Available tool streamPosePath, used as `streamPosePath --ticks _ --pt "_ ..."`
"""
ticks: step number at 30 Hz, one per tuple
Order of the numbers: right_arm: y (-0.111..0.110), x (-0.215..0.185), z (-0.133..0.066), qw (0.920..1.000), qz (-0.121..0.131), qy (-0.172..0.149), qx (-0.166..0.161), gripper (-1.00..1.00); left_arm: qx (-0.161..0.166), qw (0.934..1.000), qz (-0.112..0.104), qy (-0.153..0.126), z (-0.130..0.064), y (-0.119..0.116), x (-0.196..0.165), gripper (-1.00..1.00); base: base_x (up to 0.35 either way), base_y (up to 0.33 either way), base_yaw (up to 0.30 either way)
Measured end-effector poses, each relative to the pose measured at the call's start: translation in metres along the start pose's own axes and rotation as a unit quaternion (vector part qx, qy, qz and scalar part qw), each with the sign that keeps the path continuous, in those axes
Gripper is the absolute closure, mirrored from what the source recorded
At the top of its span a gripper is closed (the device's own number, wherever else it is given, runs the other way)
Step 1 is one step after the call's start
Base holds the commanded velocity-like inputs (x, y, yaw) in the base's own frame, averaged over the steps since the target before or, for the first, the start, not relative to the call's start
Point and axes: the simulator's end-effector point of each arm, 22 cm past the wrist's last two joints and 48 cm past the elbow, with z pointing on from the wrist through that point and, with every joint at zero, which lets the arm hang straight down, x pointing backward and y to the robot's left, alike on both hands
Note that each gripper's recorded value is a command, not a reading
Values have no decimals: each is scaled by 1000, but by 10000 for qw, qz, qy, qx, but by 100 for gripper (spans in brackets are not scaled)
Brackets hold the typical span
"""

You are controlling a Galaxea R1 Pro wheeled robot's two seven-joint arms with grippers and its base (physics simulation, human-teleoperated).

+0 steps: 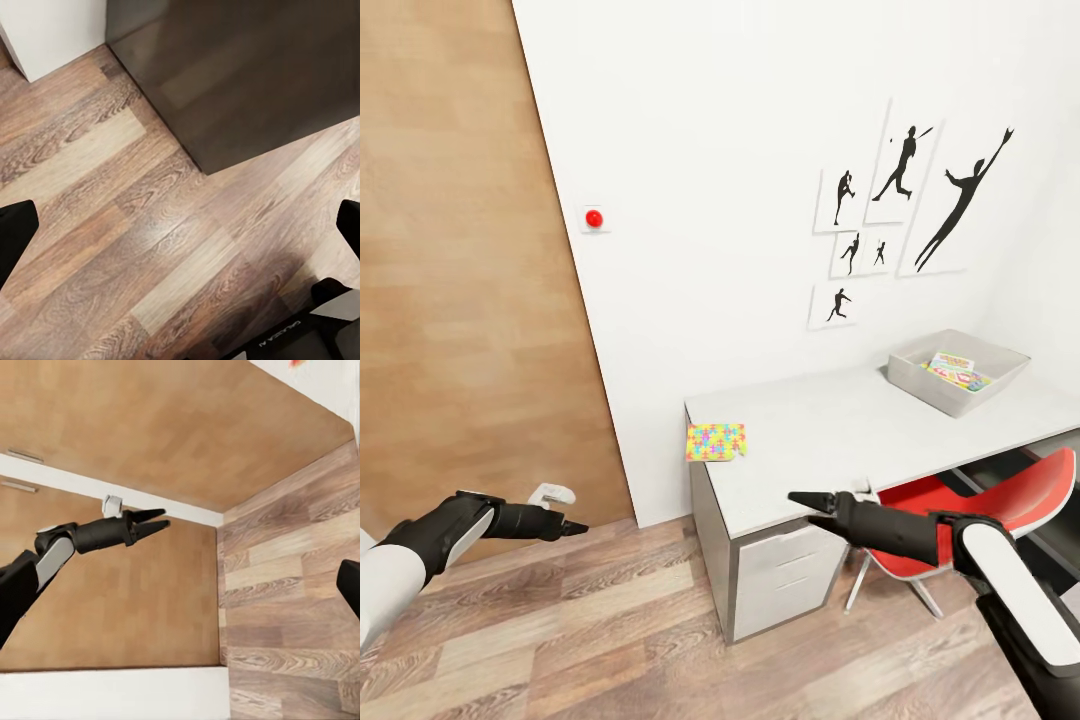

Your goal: Put all the toys in the child's room - the three board games (two on the bed and one on the table), the two jigsaw puzzles on the table, and the tennis ball on the table - inside the toy box on the table in the child's room.

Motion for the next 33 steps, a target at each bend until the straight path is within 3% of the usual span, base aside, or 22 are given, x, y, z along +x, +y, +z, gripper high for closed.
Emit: streamPosePath --ticks 3,7,12,15,16,17,20,22,23,24,28,33 --pt "-7 -11 -27 9998 38 -115 -139 -100 0 10000 3 -3 0 0 0 -100 0 0 0" --pt "-28 -23 -56 9981 389 -356 -320 -100 9 10000 -1 -10 0 0 0 -100 0 0 0" --pt "-45 -29 -68 9959 657 -515 -359 -100 29 10000 -44 -46 -1 -1 -2 -100 0 0 0" --pt "-54 -28 -69 9956 717 -535 -289 -100 158 9984 -377 -384 -7 -1 -20 -100 0 0 0" --pt "-61 -27 -70 9956 748 -532 -203 -100 256 9945 -689 -740 -15 1 -38 -100 0 0 0" --pt "-64 -27 -70 9955 766 -529 -170 -100 289 9925 -804 -870 -19 3 -44 -100 0 0 0" --pt "-75 -25 -70 9954 807 -517 -48 -100 680 9764 -1426 -1476 -40 2 -75 -100 0 0 0" --pt "-75 -24 -70 9955 798 -509 -31 -100 1218 9623 -1776 -1663 -53 -12 -89 -100 0 0 0" --pt "-76 -24 -70 9955 796 -508 -28 -100 1377 9584 -1846 -1686 -56 -17 -91 -100 0 0 0" --pt "-76 -24 -70 9956 791 -504 -24 -100 1787 9479 -1971 -1753 -64 -31 -98 -100 0 0 0" --pt "-76 -23 -69 9956 797 -499 -12 -100 2224 9354 -2073 -1805 -74 -46 -105 -100 0 0 0" --pt "-75 -22 -67 9956 799 -491 -26 -100 2368 9305 -2130 -1808 -76 -52 -107 -100 0 0 0"
